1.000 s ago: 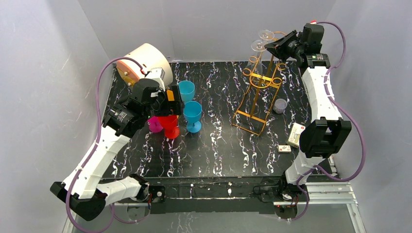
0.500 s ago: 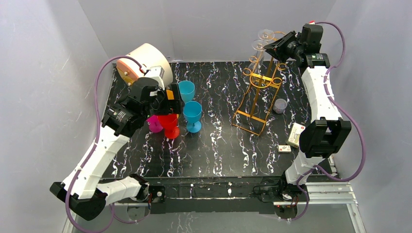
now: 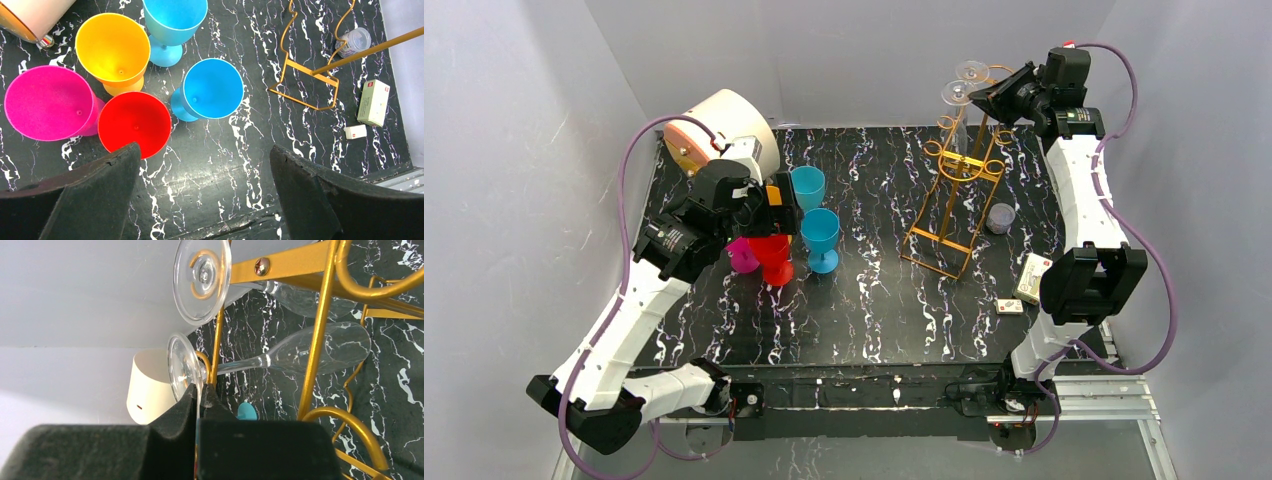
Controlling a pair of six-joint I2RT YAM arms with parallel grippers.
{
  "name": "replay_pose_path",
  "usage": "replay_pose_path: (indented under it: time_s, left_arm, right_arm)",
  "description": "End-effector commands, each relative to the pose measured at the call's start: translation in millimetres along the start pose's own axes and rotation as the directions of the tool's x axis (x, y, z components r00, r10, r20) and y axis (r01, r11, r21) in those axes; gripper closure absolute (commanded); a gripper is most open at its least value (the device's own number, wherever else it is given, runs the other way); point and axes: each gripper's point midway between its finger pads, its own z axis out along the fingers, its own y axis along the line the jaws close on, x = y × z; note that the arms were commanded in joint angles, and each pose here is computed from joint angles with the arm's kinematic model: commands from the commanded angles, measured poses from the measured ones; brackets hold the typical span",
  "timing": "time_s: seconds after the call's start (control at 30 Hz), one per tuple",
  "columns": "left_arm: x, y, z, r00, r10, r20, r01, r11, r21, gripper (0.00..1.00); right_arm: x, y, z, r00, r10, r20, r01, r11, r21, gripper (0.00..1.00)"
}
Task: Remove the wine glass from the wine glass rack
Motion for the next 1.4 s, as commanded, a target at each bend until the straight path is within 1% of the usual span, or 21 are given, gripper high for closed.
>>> replay_pose_path:
  time_s: [0.0,0.07,0.23,0.4,0.67,0.87,1.0,1.23,1.37]
  left_arm:
    - [-11,-4,-11,0.999,-0.007,0.034,0.006,1.0,0.019,0.02]
    - [-11,-5,-11,0.999,-0.008,0.033,0.007,1.0,0.021,0.02]
    - [-12,-5,-11,0.999,-0.011,0.035,0.01,1.0,0.023,0.02]
    - [-12,-7,-9,0.999,-0.01,0.031,0.009,1.0,0.03,0.02]
    - [-10,-6,-8,1.0,-0.012,0.028,0.011,1.0,0.027,0.02]
    - [-10,-6,-9,1.0,-0.012,0.027,0.011,1.0,0.024,0.02]
    - [-11,-6,-10,1.0,-0.01,0.028,0.009,1.0,0.025,0.02]
    - [-9,-3,-11,1.0,0.005,0.029,-0.006,1.0,0.02,0.02]
    - [-14,-7,-14,0.999,0.007,0.032,-0.008,0.999,0.032,0.02]
  right_arm:
    - [-10,41,-21,0.999,0.013,0.029,-0.01,0.994,-0.111,0.99]
    - [-7,47,-21,0.999,0.046,0.012,-0.044,0.988,-0.146,0.99]
    - [-7,55,-22,0.996,0.092,0.0,-0.09,0.979,-0.183,0.99]
    - [-9,55,-20,0.995,0.099,0.001,-0.097,0.978,-0.186,0.99]
    - [-5,61,-11,0.993,0.106,-0.047,-0.114,0.969,-0.221,0.99]
    - [6,67,-3,0.991,0.09,-0.096,-0.111,0.964,-0.24,0.99]
    - [8,69,2,0.992,0.077,-0.098,-0.099,0.965,-0.242,0.99]
    - [23,86,6,0.994,-0.013,-0.106,-0.015,0.967,-0.256,0.99]
    - [33,100,0,0.991,-0.059,-0.121,0.021,0.955,-0.294,0.99]
